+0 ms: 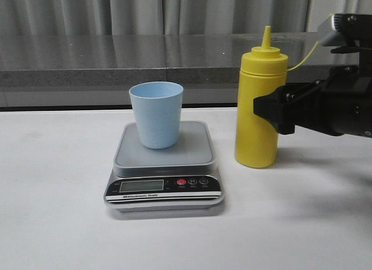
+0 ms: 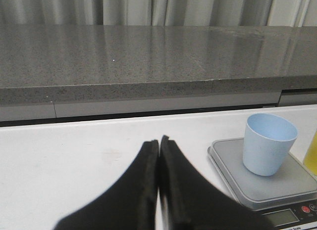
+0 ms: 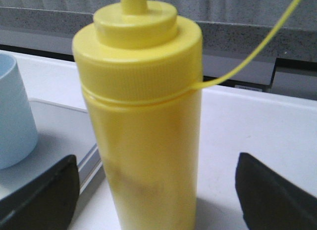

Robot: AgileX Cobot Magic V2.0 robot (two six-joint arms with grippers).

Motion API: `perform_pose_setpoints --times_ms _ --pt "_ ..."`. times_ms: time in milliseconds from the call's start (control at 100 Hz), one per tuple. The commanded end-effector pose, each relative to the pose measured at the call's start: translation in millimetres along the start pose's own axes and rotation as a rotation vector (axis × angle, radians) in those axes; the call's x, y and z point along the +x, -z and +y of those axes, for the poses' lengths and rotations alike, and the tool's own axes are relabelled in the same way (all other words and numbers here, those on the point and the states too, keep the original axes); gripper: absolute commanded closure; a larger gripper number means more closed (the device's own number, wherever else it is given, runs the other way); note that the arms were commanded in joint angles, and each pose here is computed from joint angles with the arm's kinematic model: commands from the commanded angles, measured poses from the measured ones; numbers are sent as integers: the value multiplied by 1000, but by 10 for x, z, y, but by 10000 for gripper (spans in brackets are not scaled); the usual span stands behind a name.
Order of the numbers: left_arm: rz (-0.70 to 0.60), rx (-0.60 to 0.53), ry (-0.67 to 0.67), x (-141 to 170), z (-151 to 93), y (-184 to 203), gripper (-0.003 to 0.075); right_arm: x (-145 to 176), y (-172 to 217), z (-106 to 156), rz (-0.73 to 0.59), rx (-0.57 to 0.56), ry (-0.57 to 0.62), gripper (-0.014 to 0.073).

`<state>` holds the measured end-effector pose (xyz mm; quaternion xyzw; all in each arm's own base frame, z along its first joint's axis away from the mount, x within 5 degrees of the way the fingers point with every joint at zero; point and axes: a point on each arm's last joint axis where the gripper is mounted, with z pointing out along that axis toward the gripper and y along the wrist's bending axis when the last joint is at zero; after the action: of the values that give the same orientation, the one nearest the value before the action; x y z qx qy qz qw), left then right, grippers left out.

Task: Pour seasoning into cup on scale with both arms
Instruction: 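Close the right gripper around the yellow bottle's body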

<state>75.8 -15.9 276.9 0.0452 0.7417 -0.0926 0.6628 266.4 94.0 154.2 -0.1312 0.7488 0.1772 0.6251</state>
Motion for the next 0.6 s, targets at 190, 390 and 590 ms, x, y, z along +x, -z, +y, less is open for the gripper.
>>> perform_pose_setpoints --times_ms 190,390,590 --pt "-102 -8 17 -166 1 18 740 -250 -172 27 -163 -49 28 -39" --pt "-102 -8 17 -166 1 18 740 -237 -294 18 -166 -62 35 -39" --pt "-102 -8 17 -166 1 18 740 -211 -387 7 -182 -70 33 -39"
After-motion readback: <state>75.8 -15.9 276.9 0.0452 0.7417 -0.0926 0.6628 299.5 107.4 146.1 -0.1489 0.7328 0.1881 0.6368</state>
